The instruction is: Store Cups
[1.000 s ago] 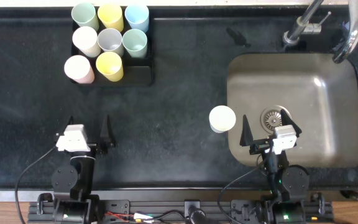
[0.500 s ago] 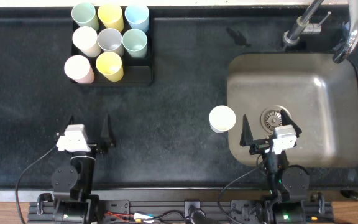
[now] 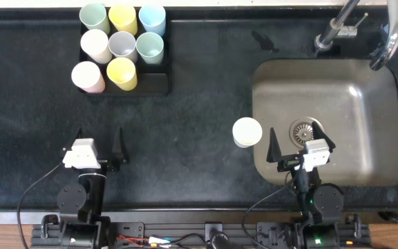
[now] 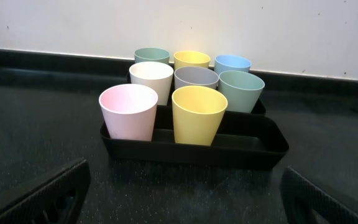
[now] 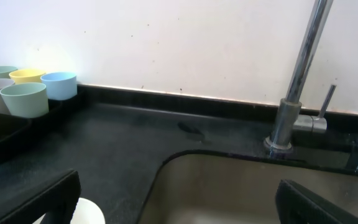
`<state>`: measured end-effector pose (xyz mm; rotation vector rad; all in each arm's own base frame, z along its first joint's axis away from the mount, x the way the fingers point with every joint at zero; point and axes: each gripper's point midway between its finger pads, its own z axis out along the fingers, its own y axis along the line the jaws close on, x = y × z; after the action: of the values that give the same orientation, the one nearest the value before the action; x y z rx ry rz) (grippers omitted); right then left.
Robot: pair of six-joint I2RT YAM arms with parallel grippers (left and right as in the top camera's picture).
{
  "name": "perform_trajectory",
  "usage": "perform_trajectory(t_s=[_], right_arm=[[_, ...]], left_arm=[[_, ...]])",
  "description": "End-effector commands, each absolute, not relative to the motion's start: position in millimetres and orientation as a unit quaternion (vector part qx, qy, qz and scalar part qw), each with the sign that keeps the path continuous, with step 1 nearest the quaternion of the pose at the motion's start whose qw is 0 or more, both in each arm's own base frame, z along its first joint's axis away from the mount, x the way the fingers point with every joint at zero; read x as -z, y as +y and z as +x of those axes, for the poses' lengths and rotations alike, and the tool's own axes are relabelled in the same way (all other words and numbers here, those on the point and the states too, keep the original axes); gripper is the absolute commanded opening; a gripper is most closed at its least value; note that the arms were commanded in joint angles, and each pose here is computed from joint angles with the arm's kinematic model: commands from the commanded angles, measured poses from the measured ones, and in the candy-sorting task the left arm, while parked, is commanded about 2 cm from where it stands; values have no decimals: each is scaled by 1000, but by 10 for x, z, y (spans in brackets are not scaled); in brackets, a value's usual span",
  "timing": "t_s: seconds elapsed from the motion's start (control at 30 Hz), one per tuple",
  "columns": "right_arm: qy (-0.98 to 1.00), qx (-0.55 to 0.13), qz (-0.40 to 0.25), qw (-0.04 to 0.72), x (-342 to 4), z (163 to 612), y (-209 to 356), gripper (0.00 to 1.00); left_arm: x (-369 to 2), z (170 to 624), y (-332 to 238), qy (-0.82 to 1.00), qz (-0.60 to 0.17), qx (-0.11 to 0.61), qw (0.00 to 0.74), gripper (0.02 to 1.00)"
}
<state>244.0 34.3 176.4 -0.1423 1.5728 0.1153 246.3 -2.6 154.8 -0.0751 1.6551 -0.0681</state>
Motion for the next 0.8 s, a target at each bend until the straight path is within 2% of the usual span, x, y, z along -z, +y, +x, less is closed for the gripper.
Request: perform_trajectory(t_s=[0.03, 0.47, 0.63, 0.8], right_arm=[[706, -50, -66, 703, -1733, 2443, 341, 996], [705, -49, -62, 705, -1743, 2444, 333, 993], [703, -85, -40, 705, -1771, 2435, 396, 996], [686, -147, 20, 712, -1938, 2441, 395, 993]], left_arm=[[-1562, 2458, -25, 734, -25, 24, 678, 1000], [-1562, 2458, -25, 734, -25, 24, 678, 1000], [-1562, 2458, -25, 734, -25, 24, 678, 1000], [-1562, 2458, -25, 734, -25, 24, 678, 1000]])
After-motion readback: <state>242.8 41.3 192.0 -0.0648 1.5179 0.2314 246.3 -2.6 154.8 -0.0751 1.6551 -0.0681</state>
